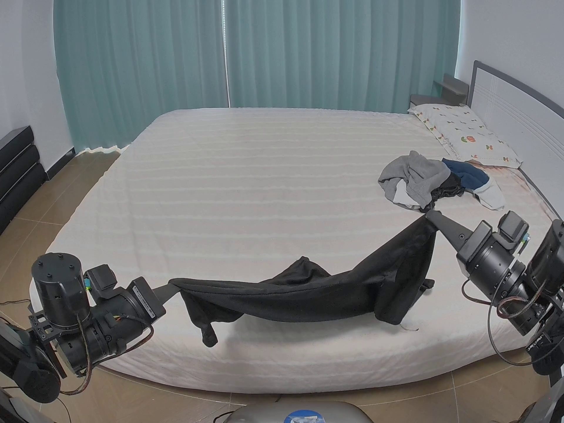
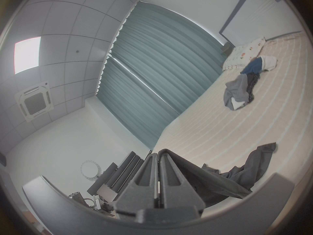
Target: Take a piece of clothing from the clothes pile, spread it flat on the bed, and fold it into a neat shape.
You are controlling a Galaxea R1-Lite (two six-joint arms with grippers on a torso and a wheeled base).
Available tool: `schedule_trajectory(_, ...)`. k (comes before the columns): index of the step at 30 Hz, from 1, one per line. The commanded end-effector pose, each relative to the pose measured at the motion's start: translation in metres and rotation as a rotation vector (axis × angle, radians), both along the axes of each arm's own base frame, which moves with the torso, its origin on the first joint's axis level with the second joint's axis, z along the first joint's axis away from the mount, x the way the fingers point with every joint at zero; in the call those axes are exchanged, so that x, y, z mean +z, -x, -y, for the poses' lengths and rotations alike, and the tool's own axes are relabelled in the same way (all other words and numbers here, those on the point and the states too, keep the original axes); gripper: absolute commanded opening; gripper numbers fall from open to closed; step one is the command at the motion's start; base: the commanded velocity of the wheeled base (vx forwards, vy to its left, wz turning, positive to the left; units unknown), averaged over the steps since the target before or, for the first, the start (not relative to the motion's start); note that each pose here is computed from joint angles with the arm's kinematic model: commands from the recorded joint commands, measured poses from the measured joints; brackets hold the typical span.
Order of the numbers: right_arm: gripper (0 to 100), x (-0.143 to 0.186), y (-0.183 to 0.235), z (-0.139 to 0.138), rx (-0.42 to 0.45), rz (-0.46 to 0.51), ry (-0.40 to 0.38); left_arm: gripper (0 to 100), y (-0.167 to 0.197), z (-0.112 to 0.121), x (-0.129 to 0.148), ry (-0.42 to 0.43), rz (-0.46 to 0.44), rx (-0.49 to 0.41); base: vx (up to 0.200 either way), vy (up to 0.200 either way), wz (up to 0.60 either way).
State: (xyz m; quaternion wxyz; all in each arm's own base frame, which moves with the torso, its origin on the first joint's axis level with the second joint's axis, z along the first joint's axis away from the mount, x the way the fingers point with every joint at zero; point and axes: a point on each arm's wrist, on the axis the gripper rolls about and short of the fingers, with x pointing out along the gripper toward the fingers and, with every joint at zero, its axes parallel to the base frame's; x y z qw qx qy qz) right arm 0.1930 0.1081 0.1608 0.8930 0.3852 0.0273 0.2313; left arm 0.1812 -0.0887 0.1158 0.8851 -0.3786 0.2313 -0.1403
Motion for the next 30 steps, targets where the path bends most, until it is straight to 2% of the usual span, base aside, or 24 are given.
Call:
schedule_trajectory(1,0,0.028,0.021,0.011,-0.008,0.136,-0.012,0,0.012,-0.003,0.018,0.033,0.081,-0.014,-0.200,0.000,0.00)
schedule_trajectory(2,0,0.028,0.021,0.011,-0.008,0.136,-0.012,0,0.012,-0.003,0.018,0.033,0.081,-0.014,-0.200,0.000,0.00)
schedule_trajectory(4,0,0.053,0.039,0.021,-0.023,0.253,-0.019,0,0.021,-0.007,0.035,0.069,0.157,-0.017,-0.200,0.000,0.00)
schedule_trajectory(6,0,0.073,0.051,0.028,-0.034,0.302,-0.030,0,0.022,-0.008,0.049,0.087,0.200,-0.014,0.000,0.000,0.00)
schedule_trajectory(10,0,0.123,0.068,0.040,-0.044,0.321,-0.042,0,0.017,-0.007,0.071,0.084,0.199,-0.009,0.000,0.000,0.00)
schedule_trajectory(11,0,0.126,0.068,0.041,-0.045,0.317,-0.039,0,0.017,-0.007,0.074,0.085,0.201,-0.007,0.000,0.000,0.00)
schedule_trajectory(13,0,0.158,0.064,0.048,-0.089,0.310,-0.022,0,0.008,-0.003,0.096,0.092,0.218,-0.004,0.000,0.000,0.00)
schedule_trajectory(16,0,0.184,0.048,0.050,-0.149,0.303,-0.010,0,-0.001,-0.001,0.117,0.091,0.218,0.005,0.000,0.000,0.00)
schedule_trajectory(19,0,0.192,0.040,0.050,-0.171,0.308,-0.010,0,-0.005,-0.002,0.124,0.089,0.219,0.019,0.000,0.000,0.00)
schedule_trajectory(20,0,0.208,0.014,0.055,-0.251,0.323,-0.009,0,-0.022,-0.003,0.140,0.082,0.214,0.051,0.000,0.000,0.00)
schedule_trajectory(24,0,0.204,-0.017,0.057,-0.302,0.289,0.017,0,-0.044,-0.003,0.147,0.072,0.201,0.087,0.000,0.000,0.00)
schedule_trajectory(25,0,0.195,-0.038,0.059,-0.333,0.255,0.043,0,-0.059,-0.002,0.146,0.066,0.187,0.104,0.000,0.000,0.00)
schedule_trajectory(30,0,0.171,-0.081,0.064,-0.374,0.176,0.067,0,-0.098,0.001,0.133,0.047,0.135,0.138,0.000,0.000,0.00)
